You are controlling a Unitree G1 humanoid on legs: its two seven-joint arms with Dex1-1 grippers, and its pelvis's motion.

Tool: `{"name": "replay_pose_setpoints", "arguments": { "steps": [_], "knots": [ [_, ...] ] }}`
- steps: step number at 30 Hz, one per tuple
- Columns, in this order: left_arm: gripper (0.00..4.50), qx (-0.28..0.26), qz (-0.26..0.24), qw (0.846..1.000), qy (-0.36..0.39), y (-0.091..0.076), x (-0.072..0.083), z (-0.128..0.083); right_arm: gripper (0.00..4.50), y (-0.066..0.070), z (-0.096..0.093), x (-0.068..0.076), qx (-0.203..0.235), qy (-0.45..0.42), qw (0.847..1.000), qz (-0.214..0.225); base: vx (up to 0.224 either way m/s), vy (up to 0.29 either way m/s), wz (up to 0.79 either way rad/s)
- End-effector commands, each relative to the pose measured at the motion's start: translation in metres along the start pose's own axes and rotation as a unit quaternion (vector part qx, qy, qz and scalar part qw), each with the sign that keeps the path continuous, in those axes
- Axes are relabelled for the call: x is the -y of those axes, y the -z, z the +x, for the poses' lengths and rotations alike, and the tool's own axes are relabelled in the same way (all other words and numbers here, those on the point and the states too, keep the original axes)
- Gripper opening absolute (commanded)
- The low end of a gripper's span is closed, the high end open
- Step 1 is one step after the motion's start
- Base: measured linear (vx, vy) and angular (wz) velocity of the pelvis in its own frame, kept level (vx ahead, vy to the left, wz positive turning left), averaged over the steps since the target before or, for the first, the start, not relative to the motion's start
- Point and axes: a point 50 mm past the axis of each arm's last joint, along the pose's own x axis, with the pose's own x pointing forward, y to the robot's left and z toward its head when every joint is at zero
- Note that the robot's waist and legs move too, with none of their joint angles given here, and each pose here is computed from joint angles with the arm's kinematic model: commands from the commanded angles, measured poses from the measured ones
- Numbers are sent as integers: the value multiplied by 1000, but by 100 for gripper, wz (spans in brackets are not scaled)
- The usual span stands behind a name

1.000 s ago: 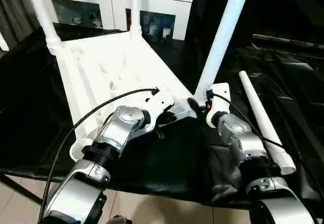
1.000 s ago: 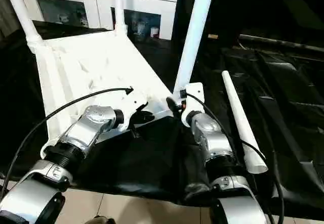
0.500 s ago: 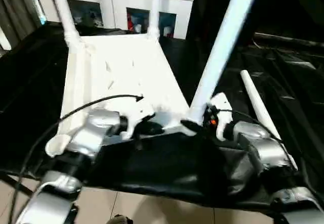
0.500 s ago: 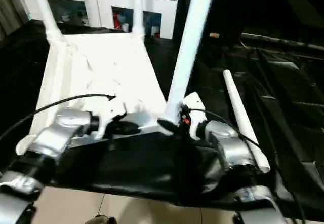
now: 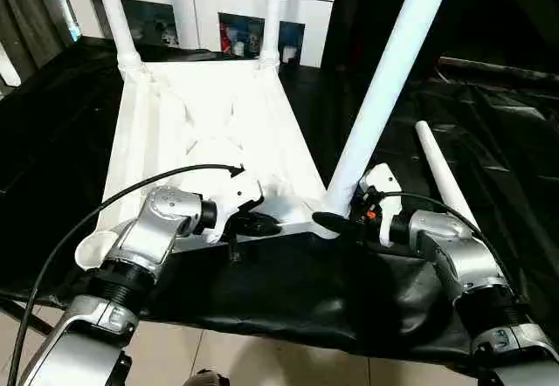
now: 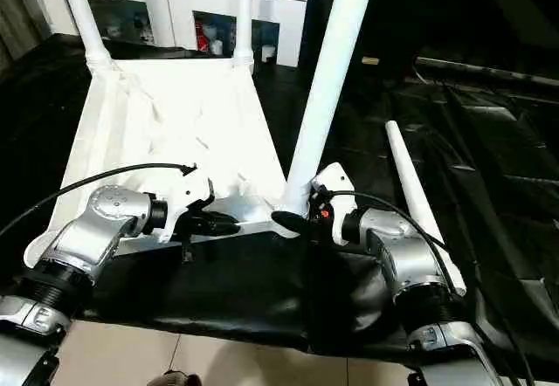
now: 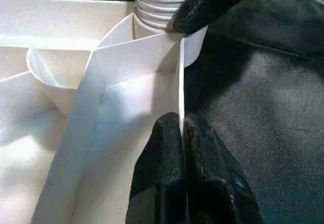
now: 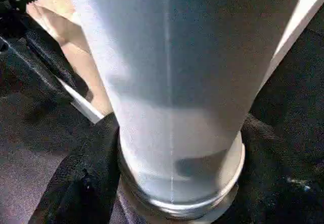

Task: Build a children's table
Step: Rotate leg to tighten

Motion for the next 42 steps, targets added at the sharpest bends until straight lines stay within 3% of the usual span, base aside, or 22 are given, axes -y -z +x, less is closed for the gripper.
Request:
{"name": "replay_pose_setpoints", "arguments": {
  "steps": [1, 4, 6, 9, 12, 16, 19, 22, 28, 29, 30, 33, 35, 38, 40, 41, 42],
  "knots": [
    [0, 13, -24, 1000, -4, 5, 6, 15, 275, 5, -3, 13, 0, 92, 996, 10, 0, 0, 0],
    [0, 9, -34, 999, -26, 4, 5, 24, 273, 10, 1, 17, -2, 150, 988, 26, 0, 0, 0],
    [0, 3, -50, 996, -73, -1, 2, 43, 273, 14, 9, 17, 7, 223, 973, 65, 0, 0, 0],
    [0, 6, -63, 993, -95, -6, 1, 53, 272, 14, 14, 17, 15, 250, 964, 87, 0, 0, 0],
    [0, 10, -78, 988, -132, -14, -2, 65, 272, 12, 21, 17, 27, 294, 947, 128, 0, 0, 0],
    [0, 16, -83, 985, -149, -22, -4, 73, 272, 10, 28, 15, 34, 321, 939, 116, 0, 0, 0],
    [0, 14, -75, 986, -146, -22, -3, 73, 343, 9, 31, 11, 37, 312, 943, 111, 0, 0, 0],
    [0, 15, -74, 987, -144, -21, -3, 72, 362, 8, 31, 10, 44, 304, 946, 109, 0, 0, 0],
    [0, 26, -69, 987, -141, -22, -4, 72, 387, -3, 24, 16, 68, 320, 942, 73, 0, 0, 0],
    [0, 62, -43, 986, -147, -30, -4, 71, 387, -11, 12, 19, 98, 328, 938, 56, 0, 0, 0],
    [0, 62, -43, 986, -147, -30, -4, 71, 387, -11, 12, 19, 98, 328, 938, 56, 0, 0, 0],
    [0, 142, -30, 977, -158, -51, -8, 62, 387, -9, -9, 15, 119, 321, 938, 57, 0, 0, 0],
    [0, 153, -27, 975, -158, -54, -9, 56, 387, -7, -15, 12, 119, 314, 941, 52, 0, 0, 0],
    [44, 166, -17, 970, -178, -59, -15, 39, 391, -1, -27, 8, 118, 308, 942, 52, 0, 0, 0],
    [57, 150, -10, 961, -234, -57, -27, 8, 391, 5, -33, 2, 106, 300, 947, 52, 0, 0, 0],
    [67, 150, -10, 961, -234, -57, -27, 8, 391, 5, -33, 2, 106, 300, 947, 52, 0, 0, 0],
    [78, 130, -9, 952, -277, -54, -35, -11, 391, 9, -32, -1, 96, 290, 951, 54, 0, 0, 0]
  ]
}}
